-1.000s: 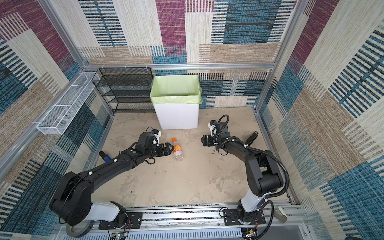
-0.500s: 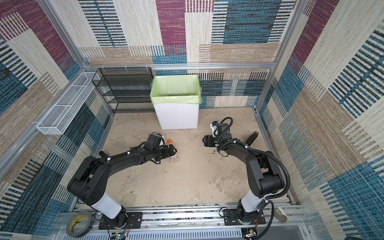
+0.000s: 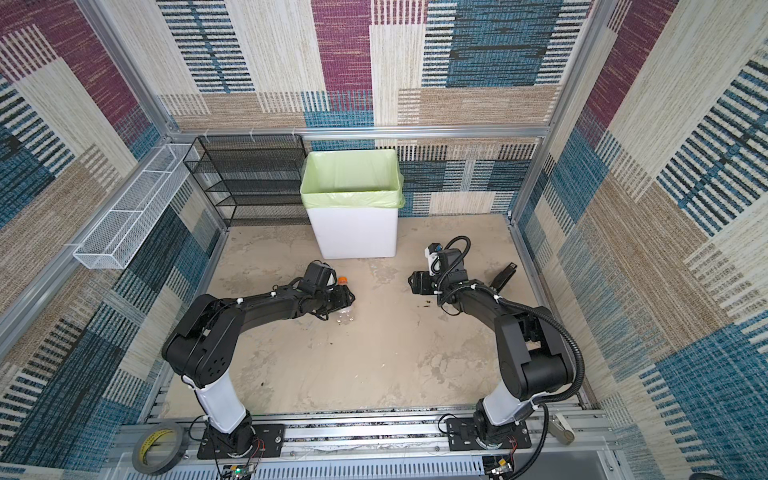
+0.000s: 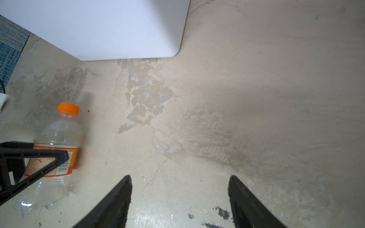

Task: Throw the plastic bottles in the bin
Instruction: 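Close the left gripper on the orange-label bottle's body, then lift the orange-label bottle with the left gripper and release it over the bin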

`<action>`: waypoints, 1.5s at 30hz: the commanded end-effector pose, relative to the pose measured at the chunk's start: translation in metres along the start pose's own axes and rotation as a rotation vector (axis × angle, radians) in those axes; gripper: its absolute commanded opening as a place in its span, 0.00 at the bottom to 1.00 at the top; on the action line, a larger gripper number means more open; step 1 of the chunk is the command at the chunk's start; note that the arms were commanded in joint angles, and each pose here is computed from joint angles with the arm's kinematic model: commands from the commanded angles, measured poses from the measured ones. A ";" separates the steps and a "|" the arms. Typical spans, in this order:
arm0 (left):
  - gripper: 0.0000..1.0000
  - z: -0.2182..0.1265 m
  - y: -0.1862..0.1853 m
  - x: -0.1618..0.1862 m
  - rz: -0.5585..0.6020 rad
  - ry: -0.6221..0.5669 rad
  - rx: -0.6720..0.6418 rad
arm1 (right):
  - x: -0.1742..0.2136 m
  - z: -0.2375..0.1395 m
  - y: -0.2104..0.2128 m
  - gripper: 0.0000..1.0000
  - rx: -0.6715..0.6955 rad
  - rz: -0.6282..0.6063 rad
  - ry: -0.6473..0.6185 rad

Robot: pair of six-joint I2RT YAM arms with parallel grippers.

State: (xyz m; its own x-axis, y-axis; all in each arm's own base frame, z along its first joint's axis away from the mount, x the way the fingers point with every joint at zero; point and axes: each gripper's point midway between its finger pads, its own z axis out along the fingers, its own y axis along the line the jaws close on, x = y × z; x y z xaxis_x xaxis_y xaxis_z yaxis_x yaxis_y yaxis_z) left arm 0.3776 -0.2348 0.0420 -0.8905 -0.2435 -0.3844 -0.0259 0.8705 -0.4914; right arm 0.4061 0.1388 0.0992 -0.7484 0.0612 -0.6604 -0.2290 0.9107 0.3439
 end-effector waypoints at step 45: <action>0.66 -0.460 -0.276 -0.168 0.794 -1.812 0.262 | -0.044 -0.055 0.021 0.73 -0.025 -0.005 -0.304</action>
State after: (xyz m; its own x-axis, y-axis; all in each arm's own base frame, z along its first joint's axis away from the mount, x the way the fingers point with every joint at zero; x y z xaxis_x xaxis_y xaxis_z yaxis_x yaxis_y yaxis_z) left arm 0.2792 -0.2464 0.5905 0.7911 -0.1943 -0.5801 0.3833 0.8964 0.2224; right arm 0.3918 0.1316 0.1617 -0.5632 0.1512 -0.8123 -0.2523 0.9047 0.3433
